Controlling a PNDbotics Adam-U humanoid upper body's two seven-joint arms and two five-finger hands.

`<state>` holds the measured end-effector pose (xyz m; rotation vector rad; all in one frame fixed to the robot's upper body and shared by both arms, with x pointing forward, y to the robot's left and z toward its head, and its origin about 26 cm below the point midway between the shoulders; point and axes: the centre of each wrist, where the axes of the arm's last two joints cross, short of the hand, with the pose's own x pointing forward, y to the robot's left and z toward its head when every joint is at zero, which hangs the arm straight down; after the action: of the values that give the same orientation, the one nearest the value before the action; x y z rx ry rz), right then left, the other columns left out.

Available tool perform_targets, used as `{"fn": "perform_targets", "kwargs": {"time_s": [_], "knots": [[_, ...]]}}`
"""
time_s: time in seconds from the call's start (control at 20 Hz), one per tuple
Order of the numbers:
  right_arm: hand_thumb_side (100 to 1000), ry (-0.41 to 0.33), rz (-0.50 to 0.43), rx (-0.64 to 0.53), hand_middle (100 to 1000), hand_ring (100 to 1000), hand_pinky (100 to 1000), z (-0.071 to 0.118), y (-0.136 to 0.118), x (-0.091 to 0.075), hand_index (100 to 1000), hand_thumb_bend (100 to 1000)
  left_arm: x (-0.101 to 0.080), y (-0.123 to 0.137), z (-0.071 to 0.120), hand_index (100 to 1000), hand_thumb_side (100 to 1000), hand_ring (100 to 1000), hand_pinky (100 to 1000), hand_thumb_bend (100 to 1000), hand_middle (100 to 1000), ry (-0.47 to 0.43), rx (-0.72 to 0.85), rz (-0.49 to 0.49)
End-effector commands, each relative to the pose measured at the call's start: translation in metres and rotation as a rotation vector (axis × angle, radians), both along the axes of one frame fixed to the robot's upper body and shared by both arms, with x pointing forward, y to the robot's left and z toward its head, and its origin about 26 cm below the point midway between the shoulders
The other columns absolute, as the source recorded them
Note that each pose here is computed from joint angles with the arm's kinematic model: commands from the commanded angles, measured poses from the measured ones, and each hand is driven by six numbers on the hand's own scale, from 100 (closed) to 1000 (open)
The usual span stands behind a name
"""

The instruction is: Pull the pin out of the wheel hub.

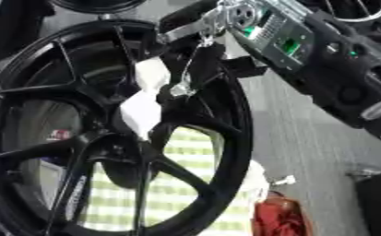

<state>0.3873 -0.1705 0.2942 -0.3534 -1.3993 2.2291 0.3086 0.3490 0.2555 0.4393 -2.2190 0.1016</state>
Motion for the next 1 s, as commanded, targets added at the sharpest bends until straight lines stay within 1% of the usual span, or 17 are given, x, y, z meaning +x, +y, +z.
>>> {"fn": "perform_targets", "kwargs": {"time_s": [0.05, 0.1, 0.15, 0.2, 0.25, 0.3, 0.35, 0.4, 0.45, 0.5, 0.55, 0.6, 0.65, 0.7, 0.85, 0.9, 1.0], "knots": [[380, -0.04, -0.028, 0.013, 856, 920, 941, 0.0092, -0.0093, 0.0019, 862, 202, -0.0019, 0.0011, 0.0107, 752, 717, 742, 827, 231, 670, -0.028, 0.016, 0.0], [417, -0.044, -0.03, 0.019, 839, 905, 936, 0.0087, -0.0096, 0.0024, 852, 174, -0.0019, 0.0011, 0.0107, 751, 718, 742, 827, 230, 670, -0.028, 0.015, -0.001], [433, -0.048, -0.035, 0.032, 820, 892, 931, 0.0083, -0.0099, 0.0029, 838, 153, -0.0019, 0.0012, 0.0105, 751, 718, 742, 827, 229, 668, -0.028, 0.013, 0.0], [446, -0.052, -0.038, 0.048, 779, 870, 923, 0.0079, -0.0096, 0.0032, 817, 122, -0.0019, 0.0014, 0.0103, 751, 719, 742, 828, 228, 668, -0.028, 0.012, 0.0], [451, -0.055, -0.042, 0.066, 769, 863, 920, 0.0075, -0.0092, 0.0034, 811, 114, -0.0019, 0.0015, 0.0101, 751, 720, 742, 828, 228, 668, -0.028, 0.01, 0.0], [465, -0.06, -0.047, 0.083, 720, 833, 908, 0.0076, -0.0087, 0.0034, 773, 100, -0.0019, 0.0017, 0.0098, 751, 721, 743, 828, 228, 668, -0.027, 0.008, 0.001], [467, -0.065, -0.054, 0.102, 715, 831, 907, 0.0075, -0.008, 0.0034, 770, 100, -0.0019, 0.002, 0.0095, 751, 721, 743, 828, 228, 668, -0.027, 0.006, 0.002], [463, -0.069, -0.059, 0.12, 667, 818, 901, 0.0075, -0.0073, 0.0033, 733, 100, -0.0018, 0.0022, 0.0092, 751, 721, 743, 829, 225, 667, -0.026, 0.004, 0.002], [462, -0.073, -0.065, 0.137, 644, 812, 899, 0.0074, -0.0069, 0.0032, 714, 100, -0.0017, 0.0023, 0.0088, 751, 722, 743, 829, 225, 667, -0.024, 0.003, 0.003], [422, -0.075, -0.07, 0.15, 602, 800, 894, 0.0072, -0.0064, 0.0031, 680, 100, -0.0016, 0.0025, 0.0086, 750, 721, 743, 829, 224, 666, -0.024, 0.002, 0.004], [405, -0.078, -0.072, 0.164, 585, 794, 891, 0.0073, -0.006, 0.0029, 663, 100, -0.0016, 0.0028, 0.0085, 750, 721, 743, 829, 224, 667, -0.023, 0.001, 0.005], [334, -0.08, -0.073, 0.176, 540, 777, 885, 0.0075, -0.0057, 0.0026, 619, 100, -0.0016, 0.003, 0.0084, 750, 721, 743, 829, 225, 666, -0.023, 0.0, 0.007], [300, -0.084, -0.073, 0.186, 522, 767, 882, 0.0078, -0.0054, 0.0022, 599, 100, -0.0016, 0.0033, 0.0083, 750, 721, 743, 829, 225, 666, -0.024, -0.002, 0.008], [223, -0.086, -0.073, 0.195, 491, 747, 874, 0.0076, -0.0051, 0.002, 564, 100, -0.0016, 0.0035, 0.0082, 750, 722, 743, 829, 224, 665, -0.025, -0.004, 0.009], [143, -0.058, -0.063, 0.221, 445, 705, 849, 0.0062, -0.0036, 0.0019, 511, 100, -0.0015, 0.0043, 0.007, 747, 724, 744, 830, 220, 664, -0.021, -0.01, 0.012], [100, -0.045, -0.056, 0.228, 435, 687, 836, 0.0072, -0.003, 0.0014, 476, 100, -0.0015, 0.0048, 0.0065, 746, 724, 744, 830, 222, 663, -0.019, -0.012, 0.015], [100, -0.029, -0.047, 0.246, 412, 648, 804, 0.0129, -0.002, -0.0008, 445, 100, -0.0015, 0.0062, 0.0061, 745, 723, 744, 830, 223, 662, -0.018, -0.019, 0.021]]}}
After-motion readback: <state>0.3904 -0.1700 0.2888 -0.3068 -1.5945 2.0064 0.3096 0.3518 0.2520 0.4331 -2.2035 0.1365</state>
